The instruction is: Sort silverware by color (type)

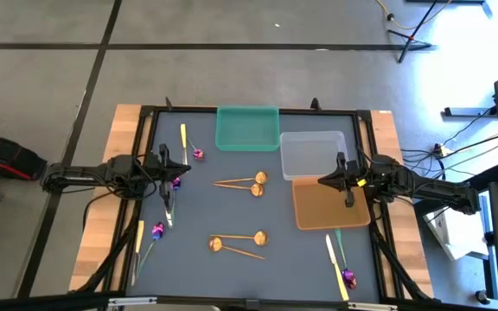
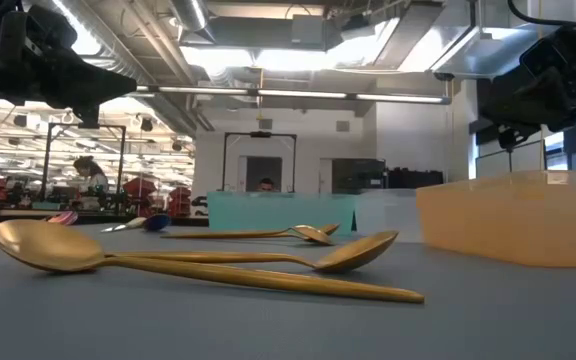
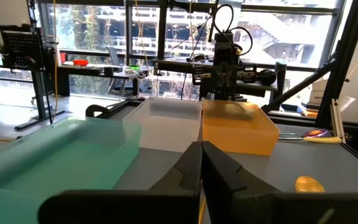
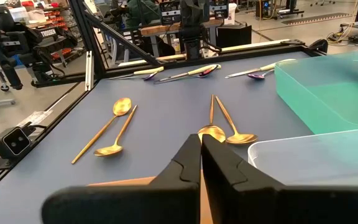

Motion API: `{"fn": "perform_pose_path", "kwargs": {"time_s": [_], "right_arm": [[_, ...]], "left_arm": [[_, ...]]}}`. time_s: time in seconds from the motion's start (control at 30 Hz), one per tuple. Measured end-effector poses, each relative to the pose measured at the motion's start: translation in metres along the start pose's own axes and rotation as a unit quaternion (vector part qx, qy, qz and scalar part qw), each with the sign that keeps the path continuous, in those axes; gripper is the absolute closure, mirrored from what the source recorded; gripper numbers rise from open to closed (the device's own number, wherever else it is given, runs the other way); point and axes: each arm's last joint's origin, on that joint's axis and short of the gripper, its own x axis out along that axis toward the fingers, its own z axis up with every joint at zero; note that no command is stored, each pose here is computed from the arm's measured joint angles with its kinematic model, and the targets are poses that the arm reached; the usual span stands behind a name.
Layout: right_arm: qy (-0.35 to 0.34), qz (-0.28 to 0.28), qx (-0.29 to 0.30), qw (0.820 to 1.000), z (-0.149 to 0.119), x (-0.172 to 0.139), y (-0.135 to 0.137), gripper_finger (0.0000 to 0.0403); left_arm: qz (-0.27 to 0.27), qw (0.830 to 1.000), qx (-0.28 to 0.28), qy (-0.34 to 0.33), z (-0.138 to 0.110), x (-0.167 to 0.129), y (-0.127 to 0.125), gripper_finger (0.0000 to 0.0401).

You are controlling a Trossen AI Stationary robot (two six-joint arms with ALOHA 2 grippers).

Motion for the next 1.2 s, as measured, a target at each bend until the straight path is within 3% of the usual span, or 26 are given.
{"fn": "perform_pose_path", "kwargs": {"time_s": [0.67, 1.0, 1.2], "right_arm": [[-0.040, -0.013, -0.027, 0.999, 0.008, 0.000, 0.000, 0.0395], [-0.100, -0.027, -0.041, 0.994, 0.019, -0.002, 0.000, 0.0395], [-0.117, -0.050, -0.044, 0.991, 0.023, -0.001, -0.001, 0.0395]], "left_arm": [[0.000, 1.000, 0.000, 0.000, 0.000, 0.000, 0.000, 0.0397], [0.000, 1.000, 0.000, -0.001, 0.000, 0.000, 0.000, 0.0397], [0.022, 0.998, -0.013, -0.060, 0.012, -0.001, 0.001, 0.0397]]}}
